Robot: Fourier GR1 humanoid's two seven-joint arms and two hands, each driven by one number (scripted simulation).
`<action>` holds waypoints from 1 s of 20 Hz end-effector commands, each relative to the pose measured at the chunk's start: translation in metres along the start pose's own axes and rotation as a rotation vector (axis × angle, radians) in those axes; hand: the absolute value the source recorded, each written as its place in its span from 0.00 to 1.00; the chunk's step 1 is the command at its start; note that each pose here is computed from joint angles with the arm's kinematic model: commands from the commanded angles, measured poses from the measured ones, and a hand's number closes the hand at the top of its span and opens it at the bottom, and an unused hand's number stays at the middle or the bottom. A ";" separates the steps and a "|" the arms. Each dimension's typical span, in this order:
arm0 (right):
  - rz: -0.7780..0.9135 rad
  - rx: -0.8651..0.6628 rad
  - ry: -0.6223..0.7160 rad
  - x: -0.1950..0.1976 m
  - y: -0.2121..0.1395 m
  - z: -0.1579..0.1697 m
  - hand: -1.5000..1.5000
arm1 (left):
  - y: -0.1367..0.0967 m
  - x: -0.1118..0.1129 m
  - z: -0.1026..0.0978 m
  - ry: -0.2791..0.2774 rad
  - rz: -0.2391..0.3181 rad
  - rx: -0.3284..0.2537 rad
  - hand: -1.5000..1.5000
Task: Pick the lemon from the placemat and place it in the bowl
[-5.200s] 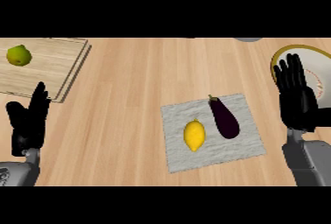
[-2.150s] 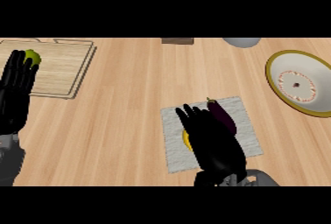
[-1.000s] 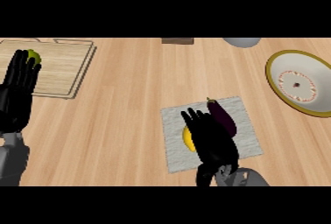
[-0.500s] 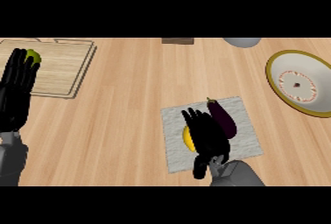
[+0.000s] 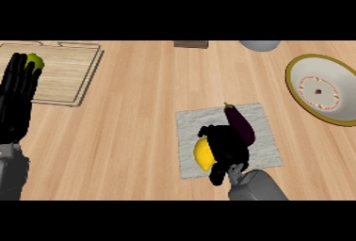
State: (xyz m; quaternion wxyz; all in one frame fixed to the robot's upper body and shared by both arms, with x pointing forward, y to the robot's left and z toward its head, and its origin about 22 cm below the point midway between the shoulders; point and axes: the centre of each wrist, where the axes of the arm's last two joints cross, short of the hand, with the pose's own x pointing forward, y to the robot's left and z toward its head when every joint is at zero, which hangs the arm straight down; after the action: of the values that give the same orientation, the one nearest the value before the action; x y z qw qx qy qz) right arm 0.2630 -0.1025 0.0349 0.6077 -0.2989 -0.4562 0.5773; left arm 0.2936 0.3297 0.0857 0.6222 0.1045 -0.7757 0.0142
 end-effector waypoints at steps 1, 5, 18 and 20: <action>0.026 -0.061 -0.039 -0.010 -0.002 -0.013 1.00 | -0.003 -0.004 0.007 -0.006 0.003 -0.003 0.50; 0.044 -0.074 -0.051 -0.013 -0.002 -0.021 1.00 | 0.008 0.005 -0.008 -0.002 0.002 0.003 0.50; 0.021 -0.191 0.461 -0.320 -0.092 0.088 1.00 | 0.026 -0.010 0.009 0.013 -0.021 0.115 0.50; 0.027 -0.221 0.496 -0.354 -0.109 0.116 1.00 | 0.030 -0.009 0.011 0.004 -0.021 0.115 0.50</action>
State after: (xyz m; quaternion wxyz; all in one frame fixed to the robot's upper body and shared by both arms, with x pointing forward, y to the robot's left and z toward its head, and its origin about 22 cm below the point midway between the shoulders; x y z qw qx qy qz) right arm 0.2576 -0.4095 0.0659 0.6545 -0.4638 -0.3610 0.4757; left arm 0.2833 0.3557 0.0788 0.6203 0.1433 -0.7697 0.0473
